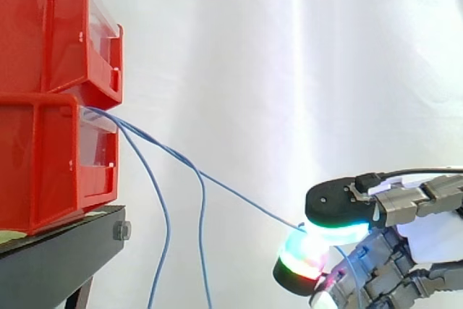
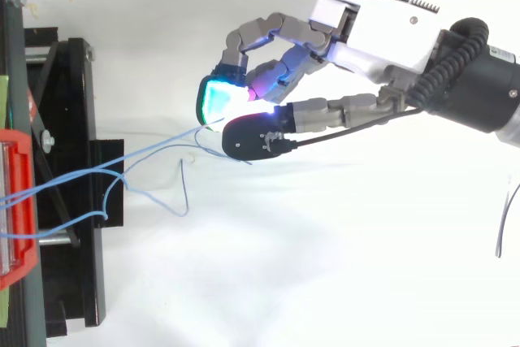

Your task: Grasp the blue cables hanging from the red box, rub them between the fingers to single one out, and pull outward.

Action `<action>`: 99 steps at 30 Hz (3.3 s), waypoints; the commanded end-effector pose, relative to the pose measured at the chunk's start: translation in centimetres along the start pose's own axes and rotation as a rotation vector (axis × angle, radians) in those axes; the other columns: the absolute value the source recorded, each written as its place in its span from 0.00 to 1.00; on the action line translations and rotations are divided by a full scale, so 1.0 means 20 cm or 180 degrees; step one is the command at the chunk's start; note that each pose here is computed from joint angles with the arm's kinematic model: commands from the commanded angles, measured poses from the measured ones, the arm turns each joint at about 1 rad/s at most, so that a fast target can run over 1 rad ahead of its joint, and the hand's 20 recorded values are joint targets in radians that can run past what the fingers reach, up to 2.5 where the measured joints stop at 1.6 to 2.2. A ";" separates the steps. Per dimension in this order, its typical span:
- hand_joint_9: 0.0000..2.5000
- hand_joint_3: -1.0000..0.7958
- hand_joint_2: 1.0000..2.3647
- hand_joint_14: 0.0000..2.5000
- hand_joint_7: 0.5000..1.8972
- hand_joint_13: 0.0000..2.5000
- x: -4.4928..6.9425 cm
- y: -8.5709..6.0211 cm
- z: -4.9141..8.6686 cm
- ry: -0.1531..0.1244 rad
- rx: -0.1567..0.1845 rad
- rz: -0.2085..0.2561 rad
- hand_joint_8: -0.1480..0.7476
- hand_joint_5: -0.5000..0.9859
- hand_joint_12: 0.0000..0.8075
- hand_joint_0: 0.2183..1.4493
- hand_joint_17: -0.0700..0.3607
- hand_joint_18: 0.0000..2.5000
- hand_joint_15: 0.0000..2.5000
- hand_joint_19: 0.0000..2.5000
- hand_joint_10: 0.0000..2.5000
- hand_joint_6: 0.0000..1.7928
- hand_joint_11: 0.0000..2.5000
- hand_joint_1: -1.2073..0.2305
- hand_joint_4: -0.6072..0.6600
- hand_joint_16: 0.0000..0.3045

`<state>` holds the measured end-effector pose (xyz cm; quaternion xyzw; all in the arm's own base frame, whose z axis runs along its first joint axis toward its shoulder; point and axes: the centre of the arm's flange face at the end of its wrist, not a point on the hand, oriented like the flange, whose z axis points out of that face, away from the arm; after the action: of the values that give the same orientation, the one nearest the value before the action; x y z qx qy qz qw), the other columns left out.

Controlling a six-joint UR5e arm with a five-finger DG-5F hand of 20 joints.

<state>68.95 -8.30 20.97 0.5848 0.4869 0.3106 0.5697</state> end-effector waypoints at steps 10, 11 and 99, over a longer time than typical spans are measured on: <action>0.36 0.57 0.00 0.00 0.47 0.26 0.06 0.02 -0.03 0.0215 0.0040 0.0021 0.46 0.28 0.47 0.30 0.44 0.31 0.07 0.14 0.00 0.44 0.10 0.30 0.50 0.17; 0.36 0.57 0.00 0.00 0.47 0.26 0.07 0.02 -0.03 0.0249 0.0037 0.0021 0.46 0.28 0.47 0.30 0.44 0.31 0.07 0.14 0.00 0.44 0.09 0.30 0.50 0.17; 0.38 0.57 0.00 0.00 0.45 0.28 0.01 -0.07 -0.14 0.0186 -0.0189 0.0210 0.47 0.28 0.47 0.30 0.43 0.31 0.07 0.14 0.00 0.44 0.10 0.30 0.49 0.17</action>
<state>66.13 -7.21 19.91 0.5739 0.4749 0.3606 0.5613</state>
